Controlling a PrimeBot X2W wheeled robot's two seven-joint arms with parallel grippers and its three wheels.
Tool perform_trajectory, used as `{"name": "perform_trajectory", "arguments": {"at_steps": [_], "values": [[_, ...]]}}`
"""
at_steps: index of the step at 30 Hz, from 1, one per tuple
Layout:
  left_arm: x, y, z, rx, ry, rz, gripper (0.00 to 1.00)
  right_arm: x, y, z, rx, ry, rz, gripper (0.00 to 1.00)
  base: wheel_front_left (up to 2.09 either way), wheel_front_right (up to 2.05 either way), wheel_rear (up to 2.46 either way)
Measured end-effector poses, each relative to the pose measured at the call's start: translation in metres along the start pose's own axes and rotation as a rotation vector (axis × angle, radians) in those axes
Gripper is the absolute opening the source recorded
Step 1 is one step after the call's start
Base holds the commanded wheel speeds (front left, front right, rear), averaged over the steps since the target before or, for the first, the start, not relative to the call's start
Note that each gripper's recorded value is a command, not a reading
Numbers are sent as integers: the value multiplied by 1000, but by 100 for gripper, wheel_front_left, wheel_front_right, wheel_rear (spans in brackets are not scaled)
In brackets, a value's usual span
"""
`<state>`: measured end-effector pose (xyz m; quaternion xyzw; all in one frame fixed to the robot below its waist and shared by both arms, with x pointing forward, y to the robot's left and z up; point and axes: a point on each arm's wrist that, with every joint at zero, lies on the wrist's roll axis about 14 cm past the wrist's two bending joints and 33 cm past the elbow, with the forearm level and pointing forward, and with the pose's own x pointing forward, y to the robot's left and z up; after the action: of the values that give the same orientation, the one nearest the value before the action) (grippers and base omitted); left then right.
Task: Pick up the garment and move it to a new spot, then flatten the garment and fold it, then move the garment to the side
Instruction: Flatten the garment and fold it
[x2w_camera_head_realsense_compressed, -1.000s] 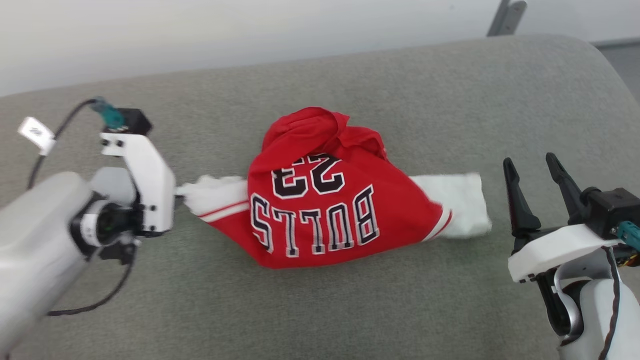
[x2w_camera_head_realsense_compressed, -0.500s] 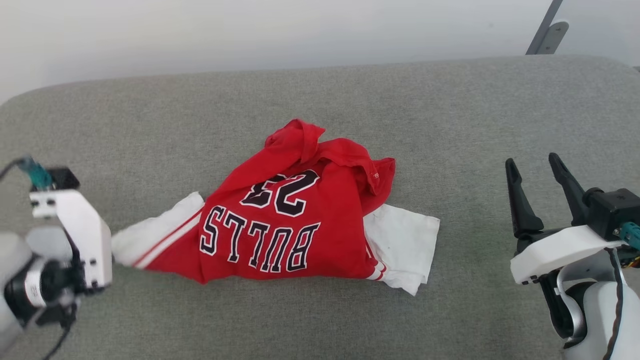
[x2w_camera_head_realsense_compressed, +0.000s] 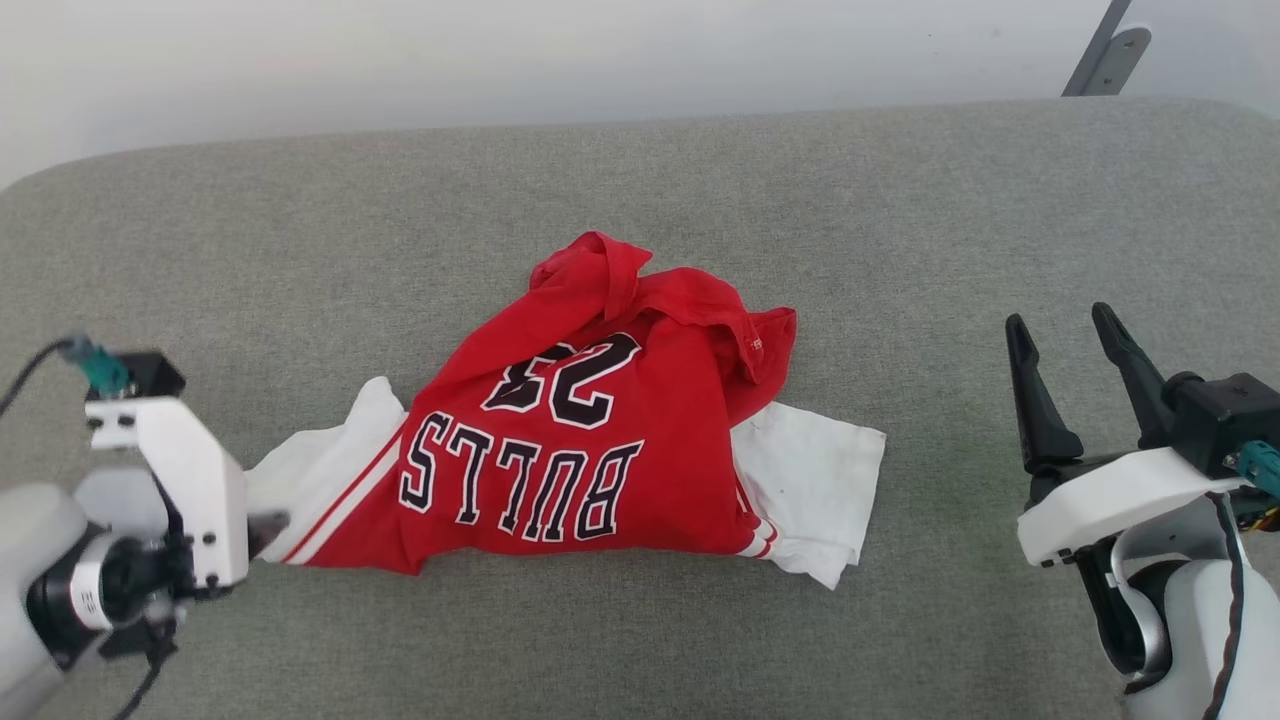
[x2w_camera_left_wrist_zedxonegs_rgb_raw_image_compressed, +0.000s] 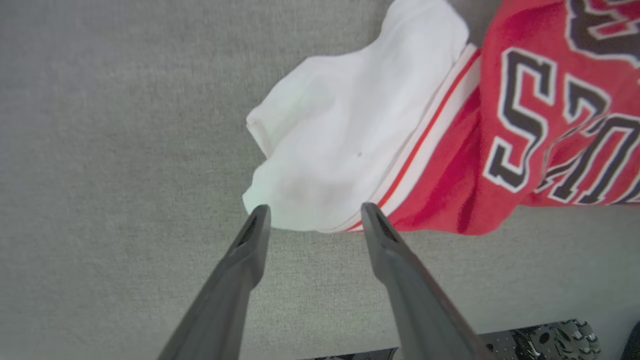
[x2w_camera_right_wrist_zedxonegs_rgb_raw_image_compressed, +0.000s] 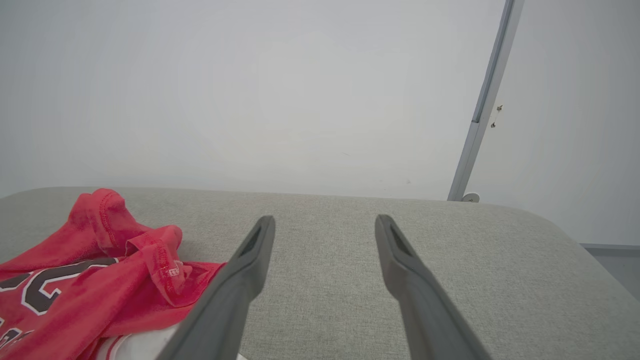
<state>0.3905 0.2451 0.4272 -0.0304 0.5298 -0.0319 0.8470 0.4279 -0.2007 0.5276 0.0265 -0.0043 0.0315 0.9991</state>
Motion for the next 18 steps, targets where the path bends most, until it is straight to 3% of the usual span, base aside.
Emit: {"name": "perform_trajectory", "arguments": {"at_steps": [5, 11, 18], "values": [[-13, -15, 29, 73, -77, -24, 100, 0, -1, -1, 0, 3, -3, 100, 0, 0, 0], [-21, -69, 61, 244, -149, -110, 100, 0, -4, -2, 0, 2, -10, 100, 0, 0, 0], [2, -112, 82, 381, -146, -156, 100, 2, -5, 2, 1, -20, -14, 100, 0, 0, 0]]}}
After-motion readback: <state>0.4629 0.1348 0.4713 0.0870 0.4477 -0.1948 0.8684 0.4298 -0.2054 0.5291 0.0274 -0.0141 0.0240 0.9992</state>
